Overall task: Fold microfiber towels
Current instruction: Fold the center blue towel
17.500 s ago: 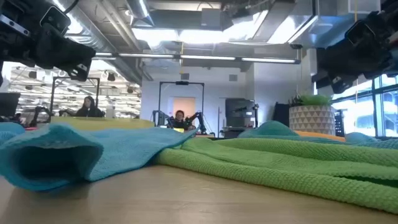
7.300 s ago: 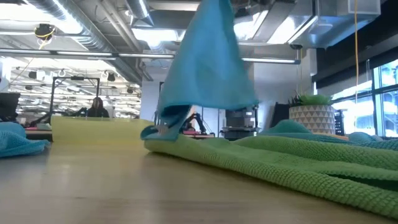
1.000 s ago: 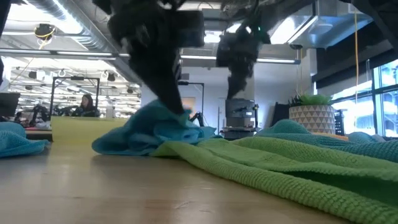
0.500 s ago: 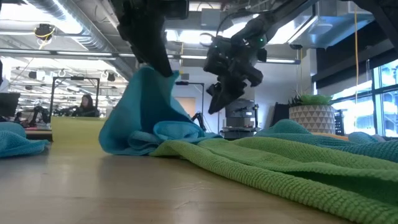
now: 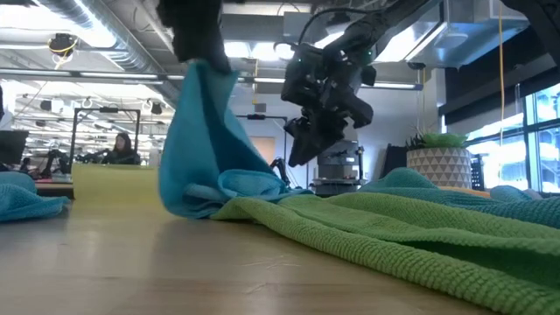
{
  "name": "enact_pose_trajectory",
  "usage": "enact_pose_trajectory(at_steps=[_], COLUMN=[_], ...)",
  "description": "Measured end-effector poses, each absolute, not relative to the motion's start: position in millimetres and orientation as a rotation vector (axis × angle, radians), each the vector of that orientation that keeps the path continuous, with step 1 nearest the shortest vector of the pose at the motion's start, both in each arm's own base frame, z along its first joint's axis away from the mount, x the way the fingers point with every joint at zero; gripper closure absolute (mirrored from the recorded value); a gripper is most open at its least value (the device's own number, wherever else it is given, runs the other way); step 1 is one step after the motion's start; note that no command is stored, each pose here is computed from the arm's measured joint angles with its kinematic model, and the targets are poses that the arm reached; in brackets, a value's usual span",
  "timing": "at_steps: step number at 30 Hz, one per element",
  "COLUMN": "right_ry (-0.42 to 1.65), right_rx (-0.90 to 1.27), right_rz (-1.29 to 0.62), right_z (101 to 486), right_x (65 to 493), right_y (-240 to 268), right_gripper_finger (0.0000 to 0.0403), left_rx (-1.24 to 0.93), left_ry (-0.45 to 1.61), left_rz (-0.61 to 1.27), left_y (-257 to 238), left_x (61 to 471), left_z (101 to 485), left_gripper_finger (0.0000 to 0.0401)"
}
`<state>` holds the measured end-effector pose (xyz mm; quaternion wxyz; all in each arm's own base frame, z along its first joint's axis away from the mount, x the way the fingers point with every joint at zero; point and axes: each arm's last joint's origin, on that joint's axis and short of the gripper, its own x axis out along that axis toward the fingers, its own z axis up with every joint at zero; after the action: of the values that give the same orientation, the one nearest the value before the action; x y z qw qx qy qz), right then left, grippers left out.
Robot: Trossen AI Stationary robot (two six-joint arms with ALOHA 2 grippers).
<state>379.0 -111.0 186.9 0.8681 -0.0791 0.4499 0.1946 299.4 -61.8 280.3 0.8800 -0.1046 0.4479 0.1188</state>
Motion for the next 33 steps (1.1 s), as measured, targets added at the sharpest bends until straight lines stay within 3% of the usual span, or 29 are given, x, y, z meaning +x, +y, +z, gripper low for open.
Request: enact_pose_trajectory(at_steps=[6,18,25,33], right_ry=[0.856,0.720,0.656,0.640], right_rx=[-0.009,0.120,0.220,0.227], right_rz=[0.453,0.459,0.411,0.272], right_z=[209,258,272,283], right_x=[394,423,432,433], right_y=[-95,-56,-51,-67], right_gripper_finger=[0.0260,0.0260,0.0260,0.0260], left_rx=[-0.235,-0.267,-0.257,-0.250], left_ry=[0.853,0.804,0.687,0.707], left_rz=[0.372,0.473,0.542,0.533], left_y=[-51,-33,-28,-33], left_x=[285,275,266,263], left_z=[305,317,346,346], left_gripper_finger=[0.0401,0.0401,0.0401,0.0401])
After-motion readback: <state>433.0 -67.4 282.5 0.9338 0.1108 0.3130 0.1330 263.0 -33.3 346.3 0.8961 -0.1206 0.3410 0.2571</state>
